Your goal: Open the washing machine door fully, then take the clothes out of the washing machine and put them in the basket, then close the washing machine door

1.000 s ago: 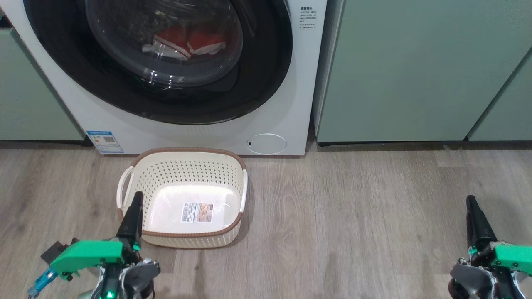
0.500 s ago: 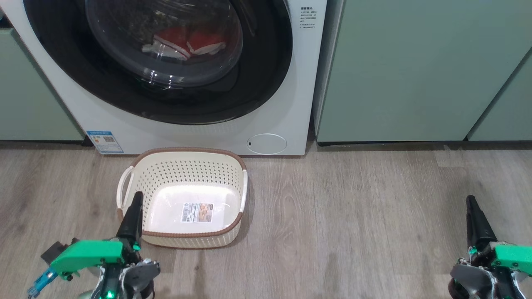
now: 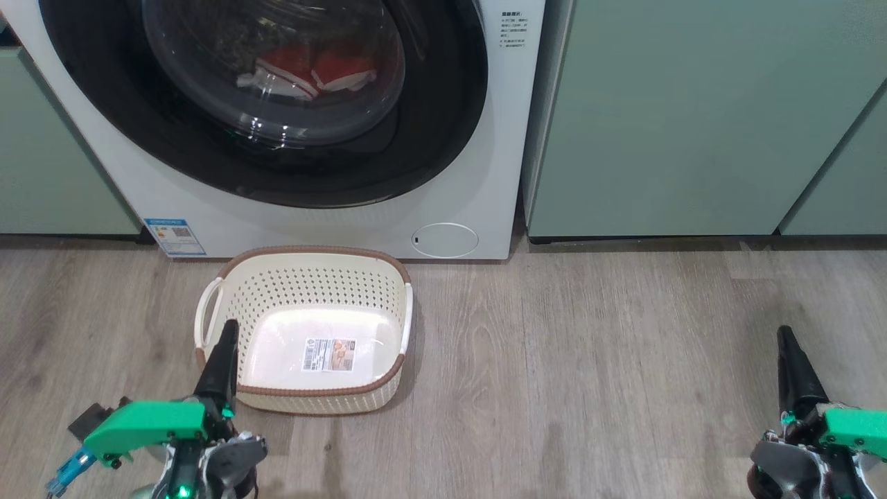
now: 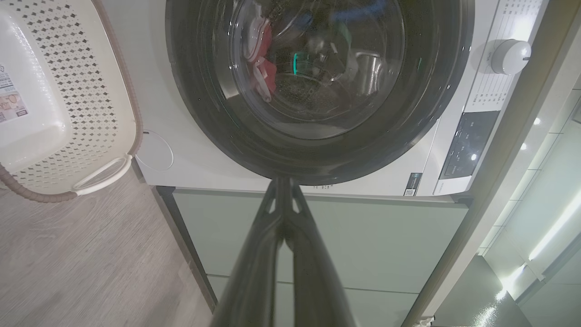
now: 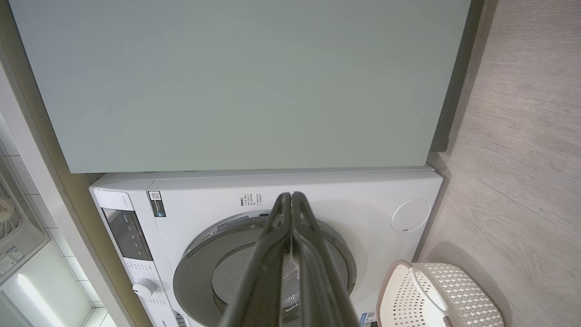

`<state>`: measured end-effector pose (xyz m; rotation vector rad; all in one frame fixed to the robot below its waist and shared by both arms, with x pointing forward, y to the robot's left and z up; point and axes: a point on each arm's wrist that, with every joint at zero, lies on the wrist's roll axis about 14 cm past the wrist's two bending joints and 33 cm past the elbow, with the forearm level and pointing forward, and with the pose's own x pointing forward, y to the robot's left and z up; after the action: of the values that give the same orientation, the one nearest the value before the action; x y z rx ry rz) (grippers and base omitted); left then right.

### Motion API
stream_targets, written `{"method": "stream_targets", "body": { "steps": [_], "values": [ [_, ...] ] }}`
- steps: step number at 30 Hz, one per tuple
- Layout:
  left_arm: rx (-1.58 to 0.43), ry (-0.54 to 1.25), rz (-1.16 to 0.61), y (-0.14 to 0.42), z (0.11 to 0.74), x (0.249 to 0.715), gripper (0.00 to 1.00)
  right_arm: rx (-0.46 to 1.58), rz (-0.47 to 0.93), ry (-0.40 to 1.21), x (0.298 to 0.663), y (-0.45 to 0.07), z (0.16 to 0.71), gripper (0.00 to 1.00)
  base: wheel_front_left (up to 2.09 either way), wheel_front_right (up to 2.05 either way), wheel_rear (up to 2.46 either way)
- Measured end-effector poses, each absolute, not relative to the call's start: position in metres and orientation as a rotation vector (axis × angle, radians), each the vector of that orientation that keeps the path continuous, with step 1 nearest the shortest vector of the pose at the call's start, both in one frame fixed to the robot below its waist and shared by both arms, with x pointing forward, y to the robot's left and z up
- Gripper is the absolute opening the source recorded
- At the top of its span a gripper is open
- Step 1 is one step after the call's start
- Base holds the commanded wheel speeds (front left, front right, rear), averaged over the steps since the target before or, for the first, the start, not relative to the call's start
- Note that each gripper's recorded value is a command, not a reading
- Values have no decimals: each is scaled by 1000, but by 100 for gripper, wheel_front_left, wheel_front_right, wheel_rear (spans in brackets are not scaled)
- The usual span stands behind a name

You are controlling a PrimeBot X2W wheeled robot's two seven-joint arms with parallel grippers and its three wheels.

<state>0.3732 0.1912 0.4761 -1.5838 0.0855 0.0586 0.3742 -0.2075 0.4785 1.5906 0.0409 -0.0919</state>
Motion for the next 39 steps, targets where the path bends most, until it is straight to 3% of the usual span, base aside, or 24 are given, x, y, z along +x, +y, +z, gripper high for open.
{"method": "stream_targets", "body": {
  "steps": [6, 7, 15, 27, 39],
  "values": [
    [-1584, 86, 59, 191, 476, 373, 0, 1591, -92, 41, 374, -208, 478, 0, 0, 0, 0],
    [-1584, 86, 59, 191, 476, 373, 100, 1591, -92, 41, 374, -208, 478, 100, 0, 0, 0],
    [-1593, 229, 221, 190, 415, 335, 100, 1613, -222, 169, 347, -200, 426, 100, 0, 0, 0],
    [-1504, 200, 204, 193, 424, 344, 100, 1549, -197, 161, 353, -195, 433, 100, 0, 0, 0],
    [-1302, 171, 171, 197, 437, 352, 100, 1350, -139, 147, 362, -189, 447, 100, 0, 0, 0]
  ]
}}
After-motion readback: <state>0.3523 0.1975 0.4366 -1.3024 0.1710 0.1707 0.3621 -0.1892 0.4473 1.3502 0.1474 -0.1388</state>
